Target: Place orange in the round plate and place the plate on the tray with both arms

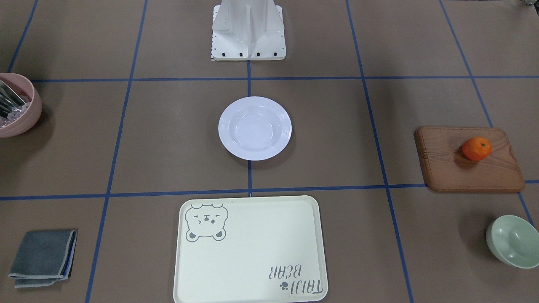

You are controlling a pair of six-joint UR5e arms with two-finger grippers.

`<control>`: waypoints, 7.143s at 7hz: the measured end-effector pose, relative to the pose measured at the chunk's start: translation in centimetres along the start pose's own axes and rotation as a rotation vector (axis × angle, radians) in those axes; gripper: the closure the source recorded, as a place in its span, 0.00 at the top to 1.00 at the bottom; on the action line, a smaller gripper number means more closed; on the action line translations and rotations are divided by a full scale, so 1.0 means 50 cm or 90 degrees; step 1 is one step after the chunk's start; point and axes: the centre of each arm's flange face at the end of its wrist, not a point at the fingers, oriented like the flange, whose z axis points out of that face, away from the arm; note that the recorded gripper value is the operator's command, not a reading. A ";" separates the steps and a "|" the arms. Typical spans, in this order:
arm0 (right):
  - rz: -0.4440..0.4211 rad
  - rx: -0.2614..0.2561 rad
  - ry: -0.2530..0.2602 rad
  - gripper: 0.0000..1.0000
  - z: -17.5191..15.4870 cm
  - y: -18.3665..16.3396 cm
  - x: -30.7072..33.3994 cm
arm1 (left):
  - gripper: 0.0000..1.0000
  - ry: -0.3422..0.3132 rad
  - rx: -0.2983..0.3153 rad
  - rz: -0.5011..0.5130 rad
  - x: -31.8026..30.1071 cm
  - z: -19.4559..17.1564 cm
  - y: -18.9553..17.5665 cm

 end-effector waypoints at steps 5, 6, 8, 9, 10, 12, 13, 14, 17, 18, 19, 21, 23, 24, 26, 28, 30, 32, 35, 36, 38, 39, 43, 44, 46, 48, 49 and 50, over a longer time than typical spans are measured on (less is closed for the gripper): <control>-0.008 0.007 -0.016 1.00 -0.013 0.005 -0.016 | 0.99 0.007 -0.004 -0.001 -0.004 0.007 0.012; -0.008 0.009 -0.014 1.00 -0.015 0.002 -0.017 | 0.99 0.006 -0.003 0.003 -0.005 0.008 0.012; -0.010 0.010 -0.014 1.00 -0.018 -0.001 -0.020 | 0.99 0.005 -0.006 0.002 -0.008 0.011 0.014; -0.012 0.012 -0.015 1.00 -0.020 -0.003 -0.022 | 0.99 0.006 -0.006 0.002 -0.008 0.011 0.015; -0.014 0.014 -0.015 1.00 -0.023 -0.005 -0.025 | 0.99 0.006 -0.006 0.002 -0.007 0.010 0.015; -0.032 0.024 -0.008 1.00 -0.037 -0.029 -0.040 | 0.99 0.007 0.002 0.004 0.001 0.003 0.009; -0.037 0.025 -0.008 1.00 -0.038 -0.037 -0.046 | 0.99 0.009 0.006 0.002 0.015 0.000 -0.004; -0.033 0.018 -0.008 1.00 -0.027 -0.040 -0.041 | 0.99 0.012 -0.001 -0.001 0.056 0.014 -0.028; -0.020 0.001 -0.008 1.00 0.002 -0.043 -0.024 | 0.99 0.030 -0.018 -0.053 0.241 0.108 -0.084; -0.018 0.000 -0.008 1.00 0.003 -0.045 -0.025 | 0.99 0.035 -0.020 -0.060 0.276 0.151 -0.085; -0.015 -0.002 -0.011 1.00 0.005 -0.046 -0.025 | 0.99 0.034 -0.024 -0.057 0.297 0.200 -0.083; -0.016 -0.001 -0.017 1.00 0.003 -0.052 -0.030 | 0.99 0.032 -0.032 -0.051 0.308 0.274 -0.076; -0.018 0.001 -0.019 1.00 0.001 -0.056 -0.033 | 0.99 0.032 -0.044 -0.043 0.320 0.309 -0.066; -0.019 0.000 -0.019 1.00 0.001 -0.058 -0.035 | 0.99 0.032 -0.050 -0.039 0.324 0.319 -0.062; -0.021 -0.001 -0.018 1.00 0.003 -0.060 -0.038 | 0.99 0.028 -0.059 -0.039 0.320 0.336 -0.056; -0.020 -0.004 -0.018 1.00 0.006 -0.060 -0.037 | 0.99 0.026 -0.067 -0.039 0.318 0.351 -0.050; -0.019 -0.005 -0.018 1.00 0.009 -0.060 -0.036 | 0.99 0.023 -0.078 -0.039 0.318 0.370 -0.043; -0.019 -0.006 -0.018 1.00 0.010 -0.060 -0.035 | 0.40 0.022 -0.084 -0.040 0.314 0.378 -0.038; -0.019 -0.005 -0.019 1.00 0.008 -0.062 -0.037 | 0.00 0.031 -0.079 -0.031 0.329 0.364 -0.041; -0.020 -0.004 -0.019 1.00 0.007 -0.064 -0.038 | 0.00 0.042 -0.071 -0.022 0.352 0.341 -0.048; -0.020 -0.003 -0.025 1.00 0.006 -0.065 -0.041 | 0.00 0.070 -0.049 -0.002 0.455 0.275 -0.125; -0.022 -0.002 -0.030 1.00 0.004 -0.065 -0.045 | 0.00 0.071 -0.053 -0.015 0.549 0.221 -0.205; -0.024 -0.002 -0.042 1.00 0.003 -0.063 -0.048 | 0.00 0.114 -0.106 -0.199 1.091 0.043 -0.301; -0.024 -0.003 -0.043 1.00 0.004 -0.063 -0.048 | 0.00 0.130 -0.128 -0.224 1.232 0.032 -0.260; -0.023 -0.004 -0.042 1.00 0.005 -0.063 -0.047 | 0.00 0.142 -0.158 -0.232 1.411 0.035 -0.177; -0.022 -0.004 -0.043 1.00 0.005 -0.063 -0.048 | 0.00 0.127 -0.155 -0.207 1.502 0.126 -0.104; -0.023 -0.003 -0.044 1.00 0.004 -0.064 -0.050 | 0.00 0.124 -0.157 -0.201 1.530 0.176 -0.074; -0.023 -0.003 -0.044 1.00 0.003 -0.064 -0.051 | 0.00 0.118 -0.153 -0.196 1.551 0.210 -0.048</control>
